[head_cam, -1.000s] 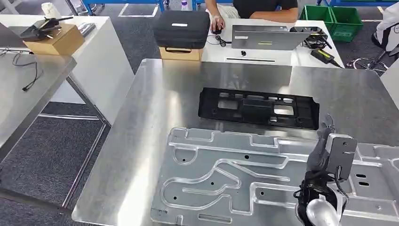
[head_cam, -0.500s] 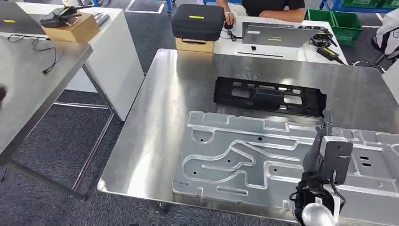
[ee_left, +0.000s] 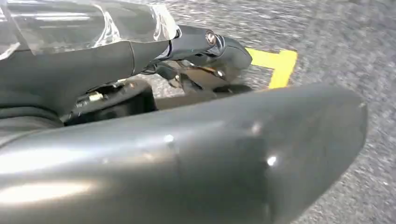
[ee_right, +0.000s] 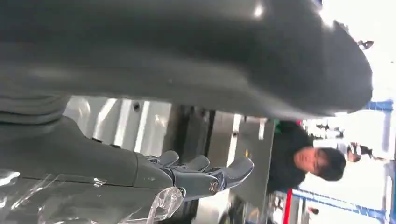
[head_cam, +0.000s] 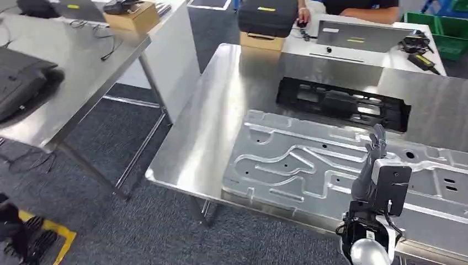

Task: Take the parts from the cabinet and place them on the table.

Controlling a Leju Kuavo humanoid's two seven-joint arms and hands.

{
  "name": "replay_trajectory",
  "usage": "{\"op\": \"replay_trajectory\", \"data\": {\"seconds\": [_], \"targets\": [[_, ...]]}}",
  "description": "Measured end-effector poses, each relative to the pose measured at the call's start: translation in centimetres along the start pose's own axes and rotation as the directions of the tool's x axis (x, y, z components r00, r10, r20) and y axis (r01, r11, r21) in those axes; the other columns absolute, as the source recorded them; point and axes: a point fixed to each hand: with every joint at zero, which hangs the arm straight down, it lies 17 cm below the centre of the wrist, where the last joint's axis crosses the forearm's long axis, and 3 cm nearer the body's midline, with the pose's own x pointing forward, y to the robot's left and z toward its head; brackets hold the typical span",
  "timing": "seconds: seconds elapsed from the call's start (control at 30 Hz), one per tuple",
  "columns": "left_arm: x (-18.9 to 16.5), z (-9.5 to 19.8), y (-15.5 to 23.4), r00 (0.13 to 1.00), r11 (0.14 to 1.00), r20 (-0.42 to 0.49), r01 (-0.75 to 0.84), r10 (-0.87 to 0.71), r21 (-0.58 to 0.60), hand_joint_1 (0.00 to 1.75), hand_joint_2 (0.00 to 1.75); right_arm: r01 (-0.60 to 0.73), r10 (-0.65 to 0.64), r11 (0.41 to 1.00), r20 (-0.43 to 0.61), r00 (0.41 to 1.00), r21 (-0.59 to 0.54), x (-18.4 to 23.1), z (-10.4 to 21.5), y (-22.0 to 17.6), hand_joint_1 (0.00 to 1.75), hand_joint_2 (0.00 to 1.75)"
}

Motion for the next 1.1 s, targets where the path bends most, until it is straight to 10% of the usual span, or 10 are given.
{"op": "replay_trajectory", "data": {"seconds": [1.1], "targets": [[0.3, 0.0, -0.4, 1.000, 1.000, 0.011, 0.016, -0.016, -0.013, 0.00, 0.00, 0.022, -0.022, 1.000, 0.022, 1.000, 0.001, 1.1, 0.0, 0.4, 0.00, 0.00]]}}
